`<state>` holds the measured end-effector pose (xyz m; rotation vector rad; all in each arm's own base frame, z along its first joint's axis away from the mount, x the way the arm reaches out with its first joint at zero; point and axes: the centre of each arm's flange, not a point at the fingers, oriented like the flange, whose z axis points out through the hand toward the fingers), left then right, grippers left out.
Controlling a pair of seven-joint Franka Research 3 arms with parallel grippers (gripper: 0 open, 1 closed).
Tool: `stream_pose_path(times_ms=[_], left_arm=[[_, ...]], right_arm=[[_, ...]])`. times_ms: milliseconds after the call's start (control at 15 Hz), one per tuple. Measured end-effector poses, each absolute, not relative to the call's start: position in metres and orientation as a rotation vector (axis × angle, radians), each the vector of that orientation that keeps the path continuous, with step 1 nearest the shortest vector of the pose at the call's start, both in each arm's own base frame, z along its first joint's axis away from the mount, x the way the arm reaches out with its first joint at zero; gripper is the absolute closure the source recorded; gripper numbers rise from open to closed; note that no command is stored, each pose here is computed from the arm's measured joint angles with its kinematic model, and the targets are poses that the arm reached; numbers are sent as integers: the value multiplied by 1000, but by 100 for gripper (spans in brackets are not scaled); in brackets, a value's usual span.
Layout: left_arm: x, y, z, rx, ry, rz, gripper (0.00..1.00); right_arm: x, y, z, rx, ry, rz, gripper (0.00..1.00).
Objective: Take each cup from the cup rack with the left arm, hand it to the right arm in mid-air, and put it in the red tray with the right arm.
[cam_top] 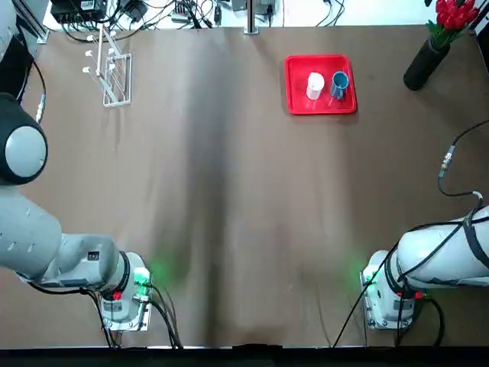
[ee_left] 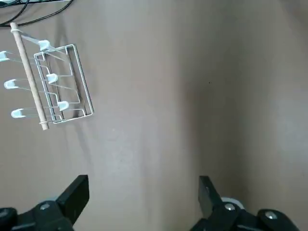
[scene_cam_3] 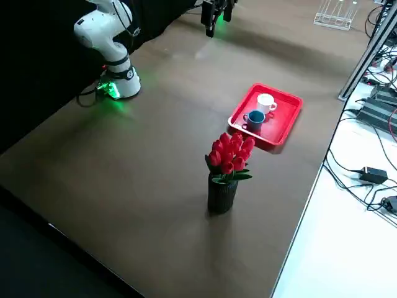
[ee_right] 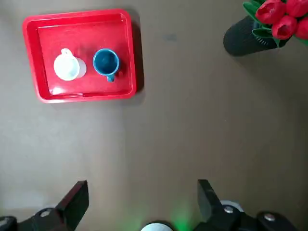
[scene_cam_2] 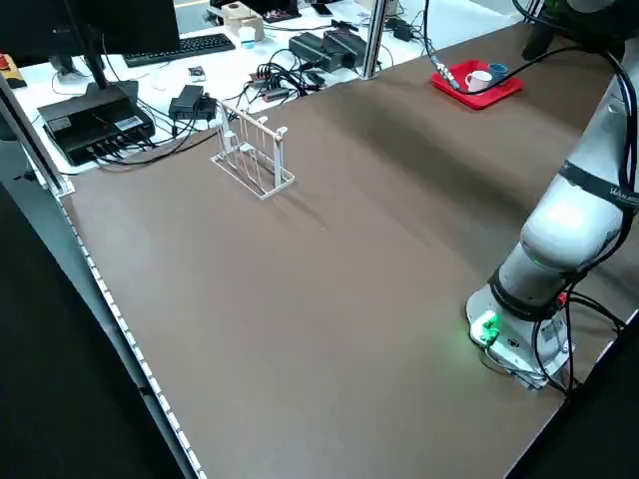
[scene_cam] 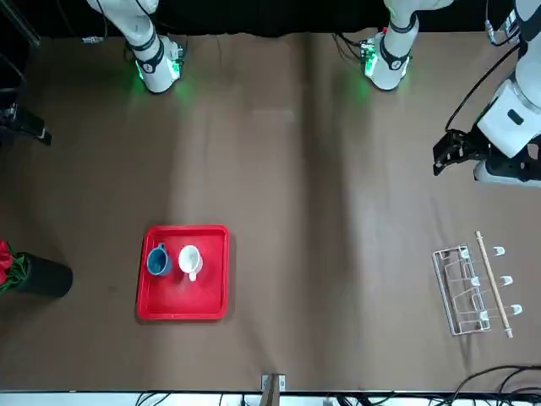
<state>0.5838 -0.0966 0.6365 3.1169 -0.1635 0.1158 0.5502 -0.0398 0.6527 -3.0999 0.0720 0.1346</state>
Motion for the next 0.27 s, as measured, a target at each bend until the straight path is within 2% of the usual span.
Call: stream_pose_path(times_ms=[267], left_arm=[[582,-105,636,3114,-187,111,0]], right_arm=[[553,-22,645,-3112,18,149,0]])
